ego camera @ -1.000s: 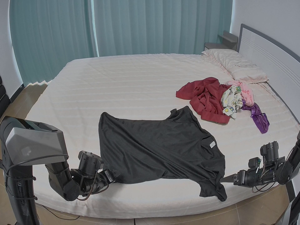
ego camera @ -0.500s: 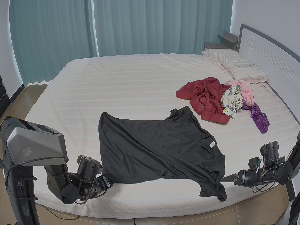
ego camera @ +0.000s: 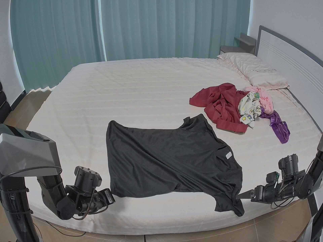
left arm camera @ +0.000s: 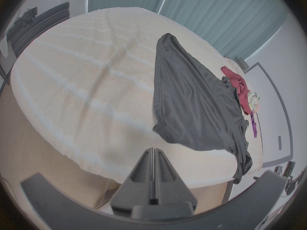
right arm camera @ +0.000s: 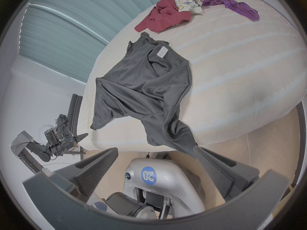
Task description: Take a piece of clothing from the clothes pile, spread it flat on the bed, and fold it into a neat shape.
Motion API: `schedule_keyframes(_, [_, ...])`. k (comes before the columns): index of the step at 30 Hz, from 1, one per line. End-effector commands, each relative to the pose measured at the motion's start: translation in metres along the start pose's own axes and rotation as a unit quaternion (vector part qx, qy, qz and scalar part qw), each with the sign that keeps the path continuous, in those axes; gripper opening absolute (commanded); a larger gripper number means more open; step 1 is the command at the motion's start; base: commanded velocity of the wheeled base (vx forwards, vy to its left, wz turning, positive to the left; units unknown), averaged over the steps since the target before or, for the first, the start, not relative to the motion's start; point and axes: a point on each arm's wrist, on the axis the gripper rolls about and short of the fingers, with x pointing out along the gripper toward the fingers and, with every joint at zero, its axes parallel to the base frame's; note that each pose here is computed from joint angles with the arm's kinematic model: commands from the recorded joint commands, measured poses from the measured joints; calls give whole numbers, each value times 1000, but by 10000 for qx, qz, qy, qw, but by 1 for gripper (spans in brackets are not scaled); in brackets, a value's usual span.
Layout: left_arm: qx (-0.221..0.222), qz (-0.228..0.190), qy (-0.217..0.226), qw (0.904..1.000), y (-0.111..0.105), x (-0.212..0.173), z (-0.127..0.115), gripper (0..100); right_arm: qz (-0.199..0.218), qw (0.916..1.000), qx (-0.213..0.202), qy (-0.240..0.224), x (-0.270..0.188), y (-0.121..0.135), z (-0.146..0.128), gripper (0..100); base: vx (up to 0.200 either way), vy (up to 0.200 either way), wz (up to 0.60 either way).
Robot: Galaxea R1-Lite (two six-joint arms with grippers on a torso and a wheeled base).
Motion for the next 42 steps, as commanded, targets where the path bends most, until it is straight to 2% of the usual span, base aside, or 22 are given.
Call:
schedule_keyframes(1, [-138, 3, -24, 9999, -1, 10, 3, 0, -1, 10000, -6, 55, 2, 0, -1, 100, 0, 0, 0])
schedule_keyframes(3, [-170, -2, -29, 9999, -1, 16, 3, 0, -1, 10000, -6, 55, 2, 0, -1, 100, 0, 0, 0])
schedule_keyframes(4, [-179, -24, -51, 9998, -1, 17, 3, 100, 2, 10000, -12, 59, 2, 0, -1, 100, 0, 0, 0])
schedule_keyframes(12, [-337, -307, -290, 9985, -9, 29, 6, 100, 26, 10000, -26, 65, 3, 2, -1, 100, 0, 0, 0])
schedule_keyframes(21, [-150, -342, -270, 9989, -16, 38, -3, 100, 91, 9999, -28, 66, 2, 2, -1, 100, 0, 0, 0])
schedule_keyframes(22, [-147, -359, -318, 9987, -16, 38, -2, 0, 112, 9999, -28, 74, 2, 2, -1, 100, 0, 0, 0])
schedule_keyframes(32, [-103, -79, -343, 9993, -9, 29, -10, 0, -24, 9999, 8, 157, 7, -1, -3, 100, 0, 0, 0])
schedule_keyframes(36, [-131, -91, -381, 9991, -8, 20, -8, 0, -84, 9998, 20, 165, 10, -3, -3, 100, 0, 0, 0])
schedule_keyframes(38, [-31, -64, -370, 9993, -5, 9, -8, 0, -339, 9994, 4, 47, 16, -6, 0, 100, 0, 0, 0])
schedule_keyframes(42, [150, -13, -337, 9993, -2, 6, -9, 0, -315, 9994, -78, -93, 21, -4, 0, 100, 0, 0, 0])
